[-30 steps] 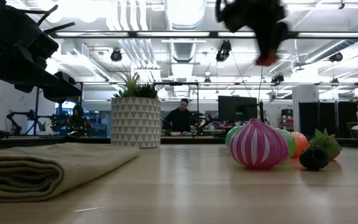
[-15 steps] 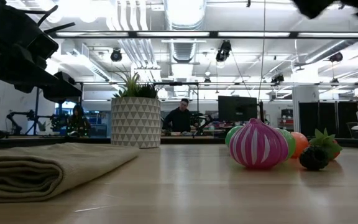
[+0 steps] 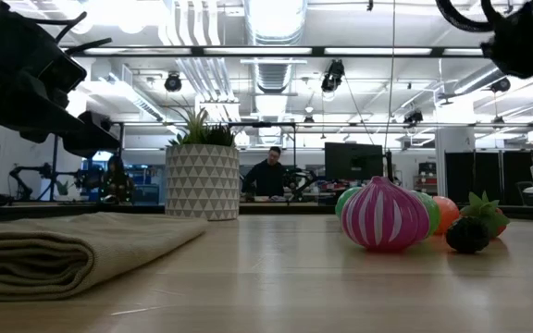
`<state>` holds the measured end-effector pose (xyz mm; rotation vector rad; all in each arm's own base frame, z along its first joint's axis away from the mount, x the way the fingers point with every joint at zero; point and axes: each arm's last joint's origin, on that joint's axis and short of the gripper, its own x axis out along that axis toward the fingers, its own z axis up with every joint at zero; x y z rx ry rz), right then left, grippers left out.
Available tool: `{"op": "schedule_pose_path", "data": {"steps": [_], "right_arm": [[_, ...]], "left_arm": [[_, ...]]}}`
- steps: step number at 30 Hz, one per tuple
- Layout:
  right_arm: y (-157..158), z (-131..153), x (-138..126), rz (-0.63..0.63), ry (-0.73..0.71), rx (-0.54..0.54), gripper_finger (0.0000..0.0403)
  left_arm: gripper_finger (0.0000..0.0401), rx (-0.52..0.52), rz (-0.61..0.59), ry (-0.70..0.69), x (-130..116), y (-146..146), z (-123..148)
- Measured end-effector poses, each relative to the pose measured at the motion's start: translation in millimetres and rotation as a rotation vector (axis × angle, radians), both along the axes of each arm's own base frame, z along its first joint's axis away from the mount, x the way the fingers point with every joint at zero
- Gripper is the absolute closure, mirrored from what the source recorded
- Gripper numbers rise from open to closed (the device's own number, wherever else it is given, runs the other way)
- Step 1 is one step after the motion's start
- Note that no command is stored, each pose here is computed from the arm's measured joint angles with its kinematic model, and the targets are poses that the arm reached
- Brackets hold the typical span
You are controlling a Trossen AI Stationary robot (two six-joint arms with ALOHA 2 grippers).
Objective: Pick and placing Produce into tupperware
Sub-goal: Put the top strawberry into the transparent container, then put the blackberry into the transparent container
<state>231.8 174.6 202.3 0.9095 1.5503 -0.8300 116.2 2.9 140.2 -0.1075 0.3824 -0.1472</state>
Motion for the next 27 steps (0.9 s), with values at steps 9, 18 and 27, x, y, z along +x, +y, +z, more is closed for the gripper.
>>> {"op": "schedule_pose_path", "data": {"steps": [9,18,27], "right_arm": [[0.8,15.8,11.7,0.066,-0.100,-0.002,0.0112],[1.8,35.6,53.4,0.497,-0.266,-0.053,0.0134],[7.5,26.0,79.6,0.777,-0.310,-0.242,0.0154]], "left_arm": [[0.0118,0.000,0.000,-0.001,-0.1,0.0,0.0],[0.0118,0.000,0.000,-0.002,-0.1,0.0,0.0],[0.0118,0.000,0.000,0.000,0.0,0.0,-0.2]]}}
